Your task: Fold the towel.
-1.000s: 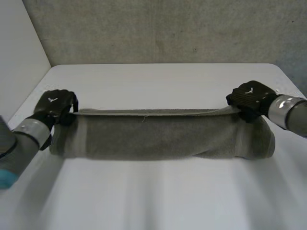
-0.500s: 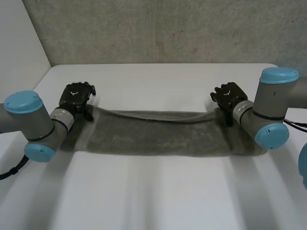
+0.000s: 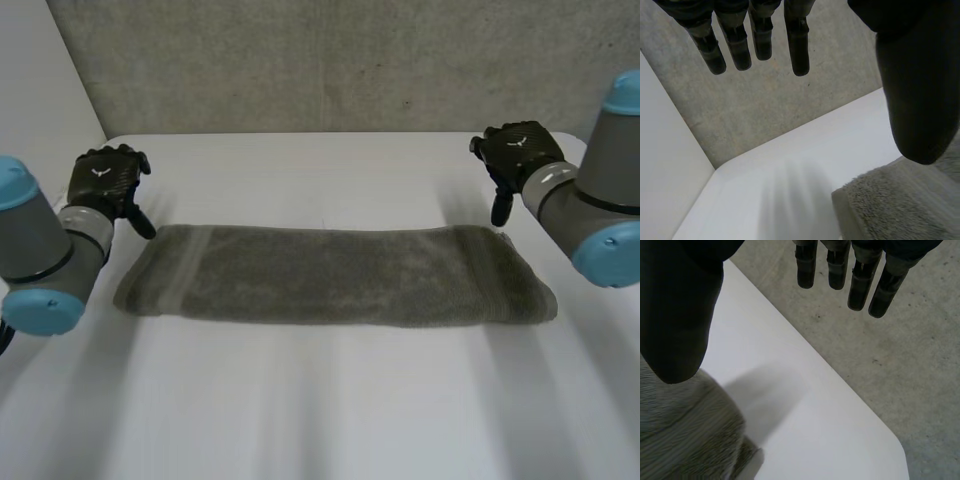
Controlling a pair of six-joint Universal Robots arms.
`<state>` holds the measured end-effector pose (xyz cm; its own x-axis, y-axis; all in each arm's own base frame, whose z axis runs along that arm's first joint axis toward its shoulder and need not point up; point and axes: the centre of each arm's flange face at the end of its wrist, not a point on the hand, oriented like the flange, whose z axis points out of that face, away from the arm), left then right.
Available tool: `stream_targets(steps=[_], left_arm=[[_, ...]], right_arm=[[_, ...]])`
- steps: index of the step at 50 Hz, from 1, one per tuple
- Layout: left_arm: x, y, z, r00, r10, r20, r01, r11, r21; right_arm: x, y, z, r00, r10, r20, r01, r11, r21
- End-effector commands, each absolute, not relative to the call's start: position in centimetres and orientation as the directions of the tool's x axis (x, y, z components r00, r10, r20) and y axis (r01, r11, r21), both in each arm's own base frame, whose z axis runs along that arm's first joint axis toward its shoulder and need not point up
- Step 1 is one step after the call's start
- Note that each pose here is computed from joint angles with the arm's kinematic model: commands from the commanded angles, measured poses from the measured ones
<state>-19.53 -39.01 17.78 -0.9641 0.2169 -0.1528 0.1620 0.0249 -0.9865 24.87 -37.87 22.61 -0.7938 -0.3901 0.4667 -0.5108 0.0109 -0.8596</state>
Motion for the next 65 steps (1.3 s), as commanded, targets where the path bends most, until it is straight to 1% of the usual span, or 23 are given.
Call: stream_targets(steps=[1, 2, 3, 5, 8, 10, 14, 16, 18, 20, 24, 29, 31, 36, 40, 45, 47, 48, 49, 51, 52, 54, 65], left_arm=[[-19.5, -35.4, 19.6, -0.961, 0.232, -0.150, 0.160, 0.025, -0.987], [-19.6, -34.6, 19.5, -0.960, 0.237, -0.149, 0.161, 0.032, -0.986], [-19.6, -34.0, 19.3, -0.960, 0.240, -0.147, 0.162, 0.042, -0.986], [-19.5, -33.4, 18.9, -0.960, 0.242, -0.141, 0.160, 0.060, -0.985], [-19.5, -32.5, 18.3, -0.963, 0.246, -0.110, 0.137, 0.093, -0.986], [-19.6, -32.0, 17.8, -0.964, 0.251, -0.086, 0.118, 0.113, -0.987], [-19.7, -31.4, 17.2, -0.968, 0.249, -0.021, 0.060, 0.150, -0.987], [-19.6, -31.4, 17.2, -0.969, 0.245, -0.011, 0.049, 0.148, -0.988], [-19.6, -31.5, 17.3, -0.970, 0.243, -0.002, 0.038, 0.143, -0.989], [-19.6, -31.6, 17.3, -0.971, 0.240, 0.003, 0.030, 0.134, -0.991], [-19.0, -31.8, 16.8, -0.975, 0.224, 0.005, 0.022, 0.119, -0.993], [-18.8, -32.0, 16.7, -0.976, 0.219, 0.003, 0.018, 0.093, -0.995], [-18.7, -32.1, 16.8, -0.976, 0.216, 0.003, 0.016, 0.087, -0.996], [-18.7, -32.1, 16.7, -0.977, 0.215, 0.003, 0.017, 0.090, -0.996], [-18.7, -32.1, 16.5, -0.977, 0.215, 0.003, 0.017, 0.093, -0.995], [-18.7, -32.1, 16.4, -0.976, 0.216, 0.004, 0.018, 0.096, -0.995], [-18.7, -32.1, 16.4, -0.976, 0.216, 0.004, 0.018, 0.096, -0.995], [-18.8, -32.1, 16.4, -0.976, 0.216, 0.003, 0.017, 0.093, -0.995], [-18.8, -32.1, 16.4, -0.976, 0.216, 0.003, 0.017, 0.093, -0.995], [-18.7, -32.2, 16.4, -0.977, 0.215, 0.003, 0.016, 0.089, -0.996], [-18.7, -32.2, 16.4, -0.977, 0.215, 0.003, 0.016, 0.089, -0.996], [-18.8, -32.2, 16.4, -0.976, 0.216, 0.003, 0.016, 0.086, -0.996], [-18.8, -32.3, 16.3, -0.976, 0.216, 0.003, 0.017, 0.089, -0.996]], right_arm=[[23.7, -33.1, 24.0, -0.778, -0.417, 0.470, -0.537, 0.051, -0.842], [23.4, -32.2, 23.5, -0.774, -0.429, 0.465, -0.543, 0.073, -0.837], [23.4, -32.2, 23.5, -0.774, -0.429, 0.465, -0.543, 0.073, -0.837], [22.8, -30.2, 22.5, -0.758, -0.453, 0.469, -0.569, 0.110, -0.815], [22.5, -29.4, 21.7, -0.748, -0.466, 0.473, -0.586, 0.129, -0.800], [21.8, -28.1, 19.5, -0.735, -0.497, 0.462, -0.608, 0.180, -0.773], [20.9, -28.2, 18.0, -0.747, -0.472, 0.468, -0.604, 0.189, -0.774], [20.6, -28.5, 16.8, -0.755, -0.444, 0.482, -0.596, 0.161, -0.786], [20.6, -28.5, 16.8, -0.755, -0.444, 0.482, -0.596, 0.161, -0.786], [20.6, -29.2, 15.3, -0.760, -0.425, 0.491, -0.590, 0.133, -0.797], [20.3, -29.9, 14.0, -0.765, -0.411, 0.496, -0.590, 0.141, -0.795], [20.2, -30.3, 12.2, -0.740, -0.433, 0.515, -0.624, 0.153, -0.767], [19.9, -30.6, 11.1, -0.716, -0.448, 0.535, -0.653, 0.161, -0.740], [19.1, -31.3, 10.3, -0.710, -0.441, 0.549, -0.669, 0.179, -0.721], [19.0, -31.6, 10.5, -0.713, -0.431, 0.554, -0.667, 0.172, -0.725], [17.6, -32.7, 11.7, -0.736, -0.371, 0.567, -0.656, 0.180, -0.733], [16.7, -33.2, 12.6, -0.745, -0.338, 0.575, -0.650, 0.176, -0.739], [15.8, -33.7, 13.5, -0.753, -0.303, 0.584, -0.646, 0.173, -0.744], [15.8, -33.7, 13.5, -0.754, -0.302, 0.584, -0.646, 0.173, -0.744], [13.6, -34.9, 14.5, -0.762, -0.243, 0.601, -0.644, 0.186, -0.742], [13.6, -34.9, 14.5, -0.762, -0.242, 0.601, -0.644, 0.186, -0.742], [11.8, -35.8, 14.9, -0.764, -0.203, 0.613, -0.645, 0.202, -0.737], [11.5, -35.9, 14.6, -0.771, -0.204, 0.604, -0.637, 0.212, -0.741]])
